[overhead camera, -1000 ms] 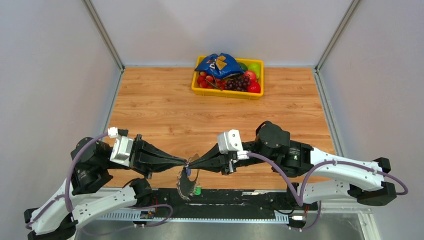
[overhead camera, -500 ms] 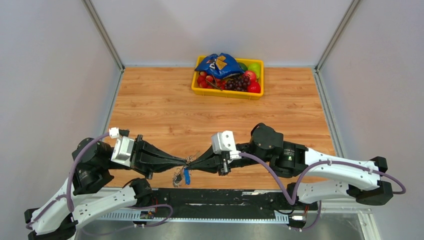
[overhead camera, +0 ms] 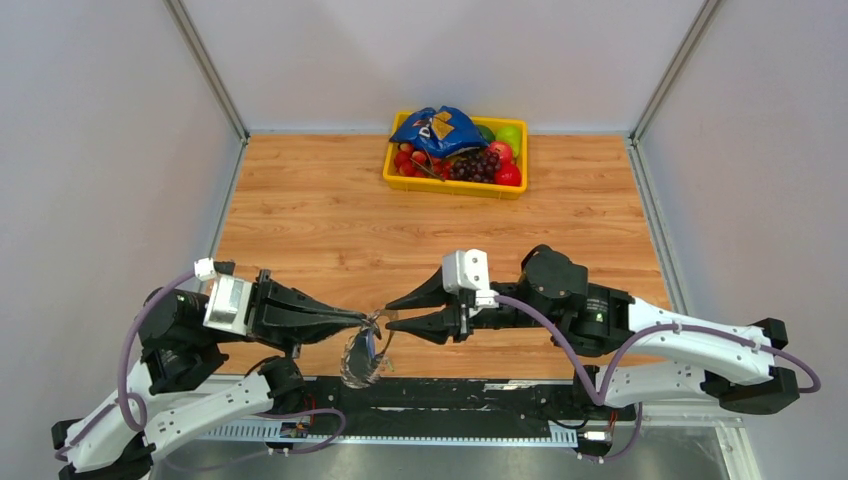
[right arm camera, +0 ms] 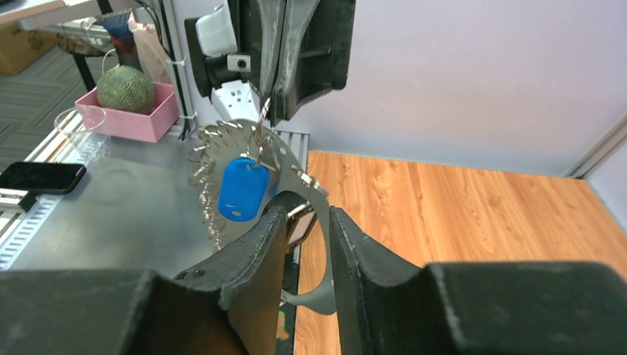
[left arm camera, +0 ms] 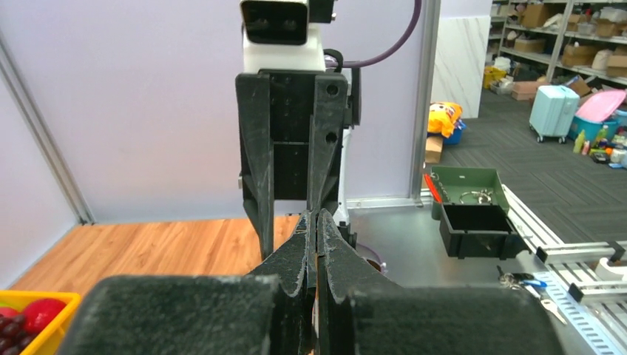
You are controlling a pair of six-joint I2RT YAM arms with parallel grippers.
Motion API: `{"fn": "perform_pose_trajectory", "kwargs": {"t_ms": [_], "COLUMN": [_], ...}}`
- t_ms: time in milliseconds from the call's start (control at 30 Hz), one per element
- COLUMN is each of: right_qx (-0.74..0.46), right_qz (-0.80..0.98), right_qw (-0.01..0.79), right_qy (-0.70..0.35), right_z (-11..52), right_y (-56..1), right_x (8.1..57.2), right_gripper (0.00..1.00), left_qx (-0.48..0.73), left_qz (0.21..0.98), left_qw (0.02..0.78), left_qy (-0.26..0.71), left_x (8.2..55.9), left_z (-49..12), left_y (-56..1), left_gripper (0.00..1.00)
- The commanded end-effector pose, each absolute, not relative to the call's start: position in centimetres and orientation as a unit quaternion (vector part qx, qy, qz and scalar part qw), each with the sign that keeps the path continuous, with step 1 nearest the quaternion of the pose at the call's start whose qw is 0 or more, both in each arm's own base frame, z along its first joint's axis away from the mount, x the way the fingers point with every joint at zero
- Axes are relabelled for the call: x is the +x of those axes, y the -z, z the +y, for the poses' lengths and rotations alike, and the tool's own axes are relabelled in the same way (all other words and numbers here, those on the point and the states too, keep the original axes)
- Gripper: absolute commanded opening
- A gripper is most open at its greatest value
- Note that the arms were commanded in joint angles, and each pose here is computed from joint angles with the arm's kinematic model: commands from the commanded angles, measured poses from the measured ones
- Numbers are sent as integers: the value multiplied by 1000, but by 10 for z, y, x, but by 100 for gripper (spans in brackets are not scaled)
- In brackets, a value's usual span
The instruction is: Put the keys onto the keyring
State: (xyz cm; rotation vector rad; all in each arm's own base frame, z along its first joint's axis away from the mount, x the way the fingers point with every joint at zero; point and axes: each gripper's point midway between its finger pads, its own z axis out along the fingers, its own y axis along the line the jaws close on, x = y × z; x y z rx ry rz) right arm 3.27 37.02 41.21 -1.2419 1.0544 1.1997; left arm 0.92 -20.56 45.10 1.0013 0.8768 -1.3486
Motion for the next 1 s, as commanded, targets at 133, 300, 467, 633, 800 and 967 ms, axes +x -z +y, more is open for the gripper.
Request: {"fn": "perform_pose_trajectory", "kwargs": {"t_ms": [133, 300, 467, 633, 800, 967], "right_qx": [-485, -486, -478, -454, -439, -418], "right_qz": [420, 406, 410, 428, 416, 405], "right_qw": [576, 571, 573, 581, 590, 607], "right_qy": [-507, -522, -525, -523, -535, -541], "right_z": [354, 355, 359, 366, 367, 363], "right_y": [-456, -467, -472, -477, -490, -504], "right_x": [38, 30, 31, 39, 38, 39], "right_gripper": [34, 33, 33, 31, 29, 27], "left_qx": [342, 298, 267, 258, 254, 254], "left_qz": [339, 340, 341, 332, 328, 331], "left_qw": [637, 661, 679, 685, 686, 686], "left_qy": [602, 598, 593, 595, 598, 597], "left_x": [21, 34, 45, 45, 45, 46], "left_z": [-195, -190, -186, -183, -182, -183], "left_y": [-478, -480, -482, -487, -488, -486], "left_gripper": [0, 0, 0, 0, 0, 0]}}
